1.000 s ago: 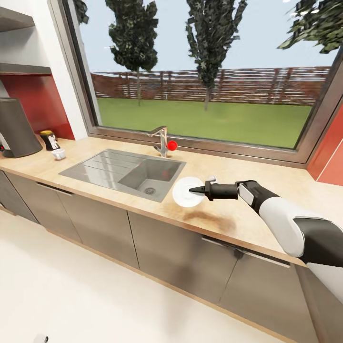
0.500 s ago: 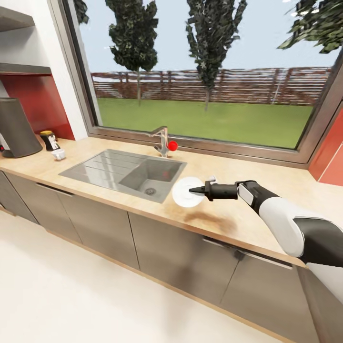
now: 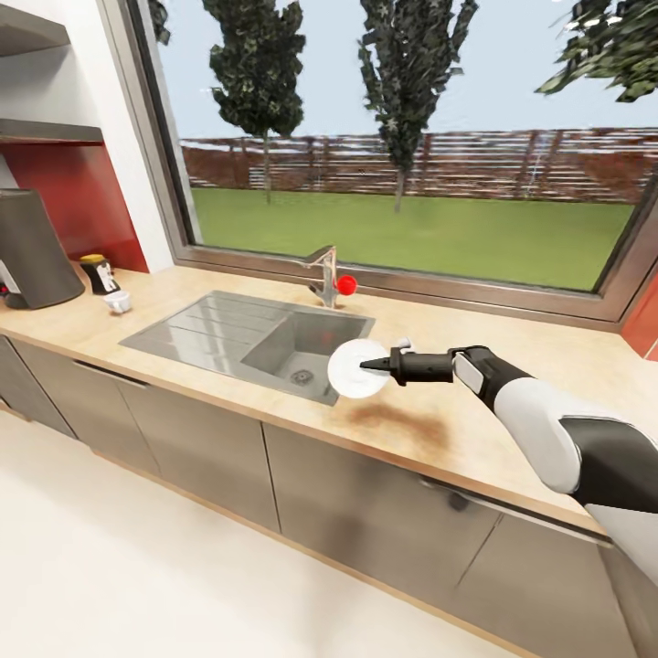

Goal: Set up a coffee station on the kitchen countertop: keep the coffee maker on the countertop, move the bottle of coffee from the kitchen shelf to the counter next to the coffee maker, place a paper coffee filter on top of the coffee maker, put the saucer next to the coffee maker with the coffee cup on the saucer, and place the electric kettle next to the coffee maker.

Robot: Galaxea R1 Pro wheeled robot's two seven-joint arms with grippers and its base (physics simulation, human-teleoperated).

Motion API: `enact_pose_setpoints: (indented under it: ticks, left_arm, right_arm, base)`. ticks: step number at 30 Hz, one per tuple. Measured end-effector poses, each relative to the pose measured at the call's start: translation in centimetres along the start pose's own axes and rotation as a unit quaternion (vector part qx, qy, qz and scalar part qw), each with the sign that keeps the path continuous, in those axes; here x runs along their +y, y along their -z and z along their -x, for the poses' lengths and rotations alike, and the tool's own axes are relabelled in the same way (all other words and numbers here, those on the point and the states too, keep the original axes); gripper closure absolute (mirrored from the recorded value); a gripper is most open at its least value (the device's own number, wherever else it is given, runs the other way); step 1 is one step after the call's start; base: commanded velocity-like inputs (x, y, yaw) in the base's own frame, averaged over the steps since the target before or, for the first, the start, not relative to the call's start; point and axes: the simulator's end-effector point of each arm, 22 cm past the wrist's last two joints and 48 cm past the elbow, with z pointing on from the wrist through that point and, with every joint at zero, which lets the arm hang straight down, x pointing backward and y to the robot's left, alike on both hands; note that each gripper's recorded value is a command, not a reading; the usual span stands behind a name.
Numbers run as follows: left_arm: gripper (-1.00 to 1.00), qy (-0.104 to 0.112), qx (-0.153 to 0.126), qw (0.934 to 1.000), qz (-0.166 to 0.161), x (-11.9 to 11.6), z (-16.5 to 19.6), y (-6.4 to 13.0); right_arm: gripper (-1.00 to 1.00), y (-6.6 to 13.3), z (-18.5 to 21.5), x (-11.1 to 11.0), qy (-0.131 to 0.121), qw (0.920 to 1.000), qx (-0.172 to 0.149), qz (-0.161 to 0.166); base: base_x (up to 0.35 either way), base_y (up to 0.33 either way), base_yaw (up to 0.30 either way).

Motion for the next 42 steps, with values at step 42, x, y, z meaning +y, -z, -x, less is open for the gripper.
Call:
enact_pose_setpoints:
  ticks: [42]
  left_arm:
    - [-1.00, -0.002, -0.001, 1.0000, 0.002, 0.1, 0.1, 0.1]
  right_arm:
    - [1.00, -3.1, 2.3, 3.8, 0.028, 0.9992, -0.024, 0.013]
  base:
    - [0.101, 0.186, 0.103]
